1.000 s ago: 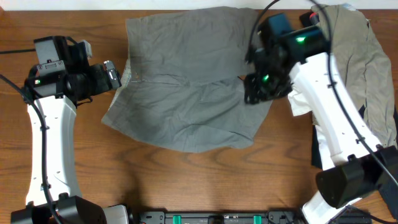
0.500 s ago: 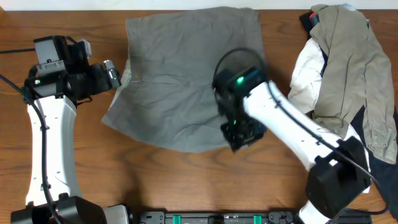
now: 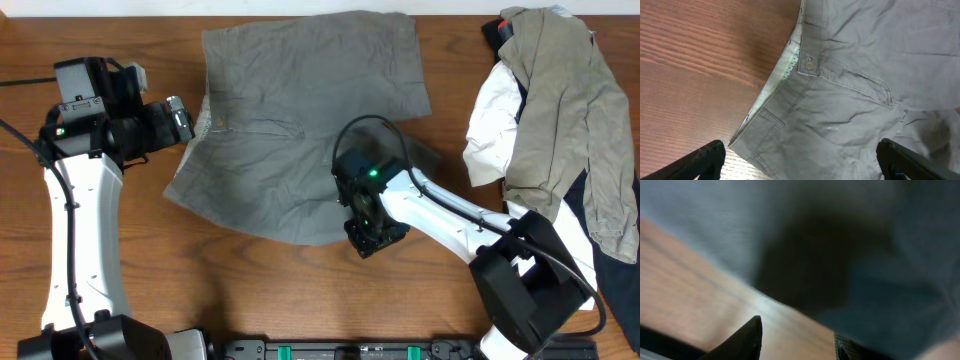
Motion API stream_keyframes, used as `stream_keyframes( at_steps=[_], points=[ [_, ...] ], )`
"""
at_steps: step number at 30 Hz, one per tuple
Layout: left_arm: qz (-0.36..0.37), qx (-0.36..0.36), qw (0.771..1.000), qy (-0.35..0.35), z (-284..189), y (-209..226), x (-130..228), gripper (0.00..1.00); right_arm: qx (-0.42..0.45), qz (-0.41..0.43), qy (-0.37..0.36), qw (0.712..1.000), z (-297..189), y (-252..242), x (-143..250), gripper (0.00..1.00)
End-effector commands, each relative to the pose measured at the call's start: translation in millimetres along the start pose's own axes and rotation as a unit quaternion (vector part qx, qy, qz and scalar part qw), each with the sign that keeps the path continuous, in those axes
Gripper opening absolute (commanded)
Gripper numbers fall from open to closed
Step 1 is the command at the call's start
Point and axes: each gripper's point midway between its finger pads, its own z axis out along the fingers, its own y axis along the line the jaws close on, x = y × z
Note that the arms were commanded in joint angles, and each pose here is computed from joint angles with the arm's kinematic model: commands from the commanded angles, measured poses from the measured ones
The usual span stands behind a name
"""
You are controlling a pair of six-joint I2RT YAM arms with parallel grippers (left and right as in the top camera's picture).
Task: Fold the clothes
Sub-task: 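Move the right gripper to the shorts' lower right leg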
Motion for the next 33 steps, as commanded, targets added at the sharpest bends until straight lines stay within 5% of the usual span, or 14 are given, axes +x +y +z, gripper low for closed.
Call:
stream_keyframes(
  at_steps=[1,18,26,28,33],
  points=[
    [0.009,0.006,1.0,0.01,5.5,-2.0,3.9,0.98,0.001,0.025,-0.011,1.0,8.1,-14.4,-3.5,0.44],
    [0.009,0.006,1.0,0.01,5.5,-1.9,4.0,0.98,0.01,0.027,-0.116,0.993,-0.4,-49.9,-58.1,0.55],
    [0.009,0.006,1.0,0.01,5.5,-1.9,4.0,0.98,0.034,0.032,-0.101,0.994,22.5,-61.0,-62.7,0.57],
    [0.009,0.006,1.0,0.01,5.5,-1.9,4.0,0.98,0.035,0.033,-0.092,0.995,29.1,-62.2,-61.4,0.53],
    [0.009,0.006,1.0,0.01,5.5,-1.9,4.1,0.98,0.035,0.04,-0.086,0.995,30.7,-62.9,-59.4,0.18]
  ],
)
